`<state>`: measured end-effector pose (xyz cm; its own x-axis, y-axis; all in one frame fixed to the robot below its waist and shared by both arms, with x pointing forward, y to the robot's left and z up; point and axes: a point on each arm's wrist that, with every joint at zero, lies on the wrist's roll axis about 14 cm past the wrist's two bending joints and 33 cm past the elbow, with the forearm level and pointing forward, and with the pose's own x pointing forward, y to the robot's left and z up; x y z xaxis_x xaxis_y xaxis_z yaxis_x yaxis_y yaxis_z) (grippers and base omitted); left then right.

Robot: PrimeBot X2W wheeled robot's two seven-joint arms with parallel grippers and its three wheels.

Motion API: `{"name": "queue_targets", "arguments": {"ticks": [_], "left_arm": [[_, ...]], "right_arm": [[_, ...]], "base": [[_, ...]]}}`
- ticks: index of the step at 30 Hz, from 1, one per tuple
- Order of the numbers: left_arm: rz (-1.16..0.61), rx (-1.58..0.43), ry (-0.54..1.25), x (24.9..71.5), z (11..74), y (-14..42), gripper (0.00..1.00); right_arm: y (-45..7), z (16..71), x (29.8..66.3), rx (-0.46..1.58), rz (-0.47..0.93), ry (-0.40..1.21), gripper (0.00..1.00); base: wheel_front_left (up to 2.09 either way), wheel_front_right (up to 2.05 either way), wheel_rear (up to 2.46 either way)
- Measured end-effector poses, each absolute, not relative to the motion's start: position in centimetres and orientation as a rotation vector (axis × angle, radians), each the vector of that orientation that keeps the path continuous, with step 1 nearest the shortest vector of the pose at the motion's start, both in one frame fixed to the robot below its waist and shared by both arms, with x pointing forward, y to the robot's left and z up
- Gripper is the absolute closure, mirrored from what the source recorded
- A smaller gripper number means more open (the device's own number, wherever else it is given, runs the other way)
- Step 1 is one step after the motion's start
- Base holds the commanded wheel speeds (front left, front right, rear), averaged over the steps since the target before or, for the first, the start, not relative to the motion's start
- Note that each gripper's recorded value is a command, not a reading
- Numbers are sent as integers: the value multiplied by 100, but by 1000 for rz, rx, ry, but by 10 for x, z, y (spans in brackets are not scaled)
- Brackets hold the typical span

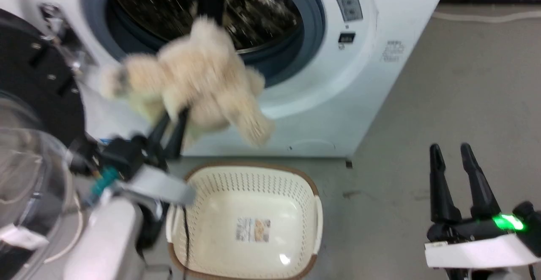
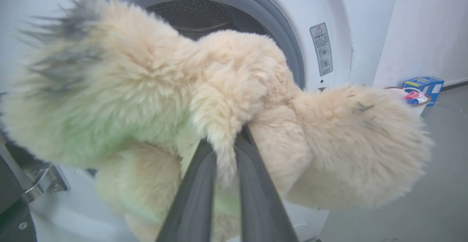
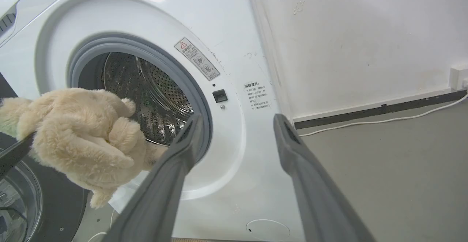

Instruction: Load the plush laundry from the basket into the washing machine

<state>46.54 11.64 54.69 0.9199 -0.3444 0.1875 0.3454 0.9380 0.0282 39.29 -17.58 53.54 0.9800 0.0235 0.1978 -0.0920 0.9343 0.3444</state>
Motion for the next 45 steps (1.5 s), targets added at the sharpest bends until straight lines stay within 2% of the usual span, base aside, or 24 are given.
{"name": "queue_targets", "arguments": {"ticks": [8, 16, 23, 30, 39, 40, 41, 45], "left_arm": [[-406, 19, -222, 553, 545, 105, 100], [-403, 39, -214, 648, 526, 99, 100], [-352, 56, -88, 715, 475, 110, 100], [-362, 122, 64, 746, 414, 105, 100], [-375, 133, 147, 740, 394, 104, 100], [-371, 129, 142, 739, 396, 105, 28], [-366, 132, 136, 738, 400, 108, 0], [-355, 118, 117, 732, 415, 112, 0]], "right_arm": [[-184, 512, 417, 346, 28, -143, 0], [-210, 473, 428, 380, -67, -57, 0], [-222, 441, 436, 378, -113, 12, 0], [-230, 415, 439, 361, -147, 73, 0], [-231, 416, 443, 357, -145, 62, 0], [-231, 418, 443, 359, -143, 56, 0], [-230, 421, 444, 358, -140, 50, 0], [-230, 430, 445, 350, -133, 24, 0]], "base": [[0, 0, 0], [0, 0, 0], [0, 0, 0], [0, 0, 0], [0, 0, 0], [0, 0, 0], [0, 0, 0], [0, 0, 0]]}}
